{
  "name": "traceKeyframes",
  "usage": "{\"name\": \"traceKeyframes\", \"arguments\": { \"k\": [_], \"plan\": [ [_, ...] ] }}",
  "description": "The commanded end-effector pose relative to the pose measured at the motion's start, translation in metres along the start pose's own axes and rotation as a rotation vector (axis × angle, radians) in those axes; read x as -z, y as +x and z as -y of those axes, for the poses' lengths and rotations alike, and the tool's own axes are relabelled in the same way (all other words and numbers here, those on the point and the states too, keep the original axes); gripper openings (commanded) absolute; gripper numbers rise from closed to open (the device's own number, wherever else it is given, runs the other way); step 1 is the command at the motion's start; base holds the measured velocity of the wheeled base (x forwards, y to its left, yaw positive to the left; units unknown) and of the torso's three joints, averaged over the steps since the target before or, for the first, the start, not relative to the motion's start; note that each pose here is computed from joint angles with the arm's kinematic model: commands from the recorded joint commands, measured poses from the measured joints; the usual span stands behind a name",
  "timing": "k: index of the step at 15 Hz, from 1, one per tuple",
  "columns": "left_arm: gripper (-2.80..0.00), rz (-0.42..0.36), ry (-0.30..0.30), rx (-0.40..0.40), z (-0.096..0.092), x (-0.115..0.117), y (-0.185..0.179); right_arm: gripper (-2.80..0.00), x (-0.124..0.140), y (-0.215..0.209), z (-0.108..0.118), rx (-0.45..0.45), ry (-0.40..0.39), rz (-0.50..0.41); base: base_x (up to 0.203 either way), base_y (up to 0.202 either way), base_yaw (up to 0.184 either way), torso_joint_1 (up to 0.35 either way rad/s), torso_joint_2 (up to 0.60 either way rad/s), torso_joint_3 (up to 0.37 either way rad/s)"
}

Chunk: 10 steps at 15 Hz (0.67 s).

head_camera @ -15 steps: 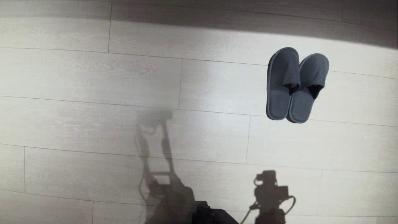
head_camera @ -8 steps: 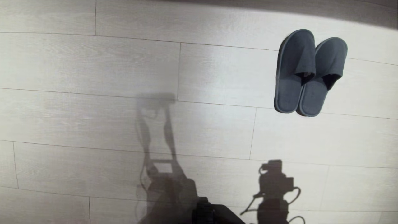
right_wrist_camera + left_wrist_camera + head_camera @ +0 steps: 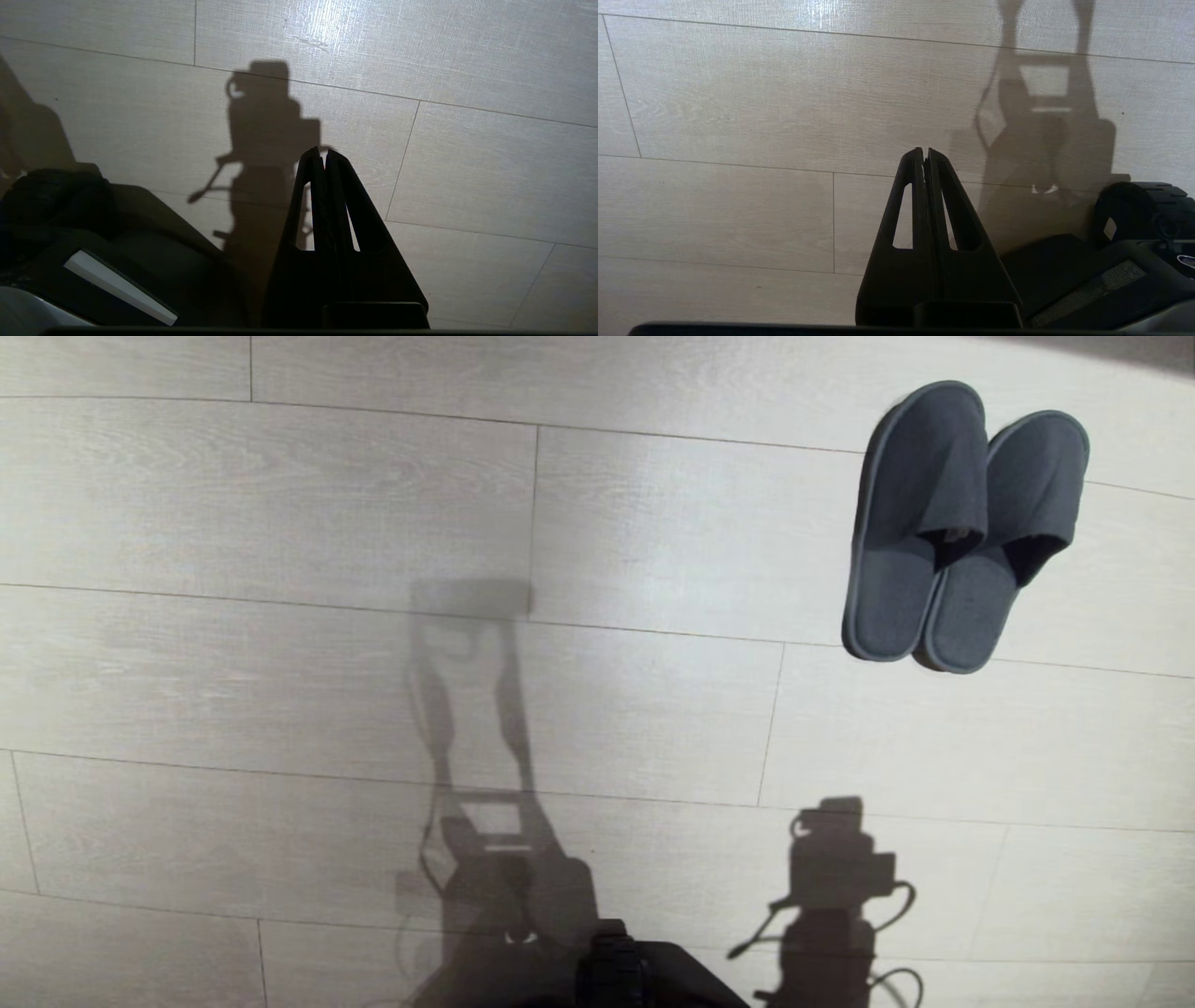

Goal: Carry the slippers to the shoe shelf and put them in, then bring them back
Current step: Pick up the slippers on the floor

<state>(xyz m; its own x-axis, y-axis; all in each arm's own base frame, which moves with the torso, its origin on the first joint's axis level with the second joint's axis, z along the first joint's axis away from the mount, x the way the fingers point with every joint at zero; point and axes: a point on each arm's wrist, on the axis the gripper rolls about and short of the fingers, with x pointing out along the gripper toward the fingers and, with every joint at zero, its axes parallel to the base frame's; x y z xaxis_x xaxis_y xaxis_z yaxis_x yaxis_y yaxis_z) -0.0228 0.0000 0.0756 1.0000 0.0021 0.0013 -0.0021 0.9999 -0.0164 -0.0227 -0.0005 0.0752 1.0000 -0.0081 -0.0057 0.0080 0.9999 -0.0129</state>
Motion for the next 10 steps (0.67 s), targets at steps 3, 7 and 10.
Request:
{"name": "traceKeyframes", "arguments": {
  "k": [3, 7, 10],
  "plan": [
    [-2.8, 0.002, 0.002, 0.0, 0.0, 0.0, 0.0, -2.8, -0.001, 0.0, 0.0, -0.011, 0.002, 0.009, 0.0, 0.0, 0.0, 0.0, 0.0, 0.0],
    [-2.8, 0.0, 0.004, -0.001, 0.0, 0.0, 0.0, -2.8, -0.04, -0.006, 0.0, -0.05, 0.029, 0.09, 0.0, 0.0, 0.0, 0.0, 0.0, 0.0],
    [-2.8, 0.002, 0.01, -0.001, 0.0, 0.0, 0.0, -2.8, -0.076, 0.023, -0.001, -0.059, 0.032, -0.031, 0.0, 0.0, 0.0, 0.0, 0.0, 0.0]
  ]
}}
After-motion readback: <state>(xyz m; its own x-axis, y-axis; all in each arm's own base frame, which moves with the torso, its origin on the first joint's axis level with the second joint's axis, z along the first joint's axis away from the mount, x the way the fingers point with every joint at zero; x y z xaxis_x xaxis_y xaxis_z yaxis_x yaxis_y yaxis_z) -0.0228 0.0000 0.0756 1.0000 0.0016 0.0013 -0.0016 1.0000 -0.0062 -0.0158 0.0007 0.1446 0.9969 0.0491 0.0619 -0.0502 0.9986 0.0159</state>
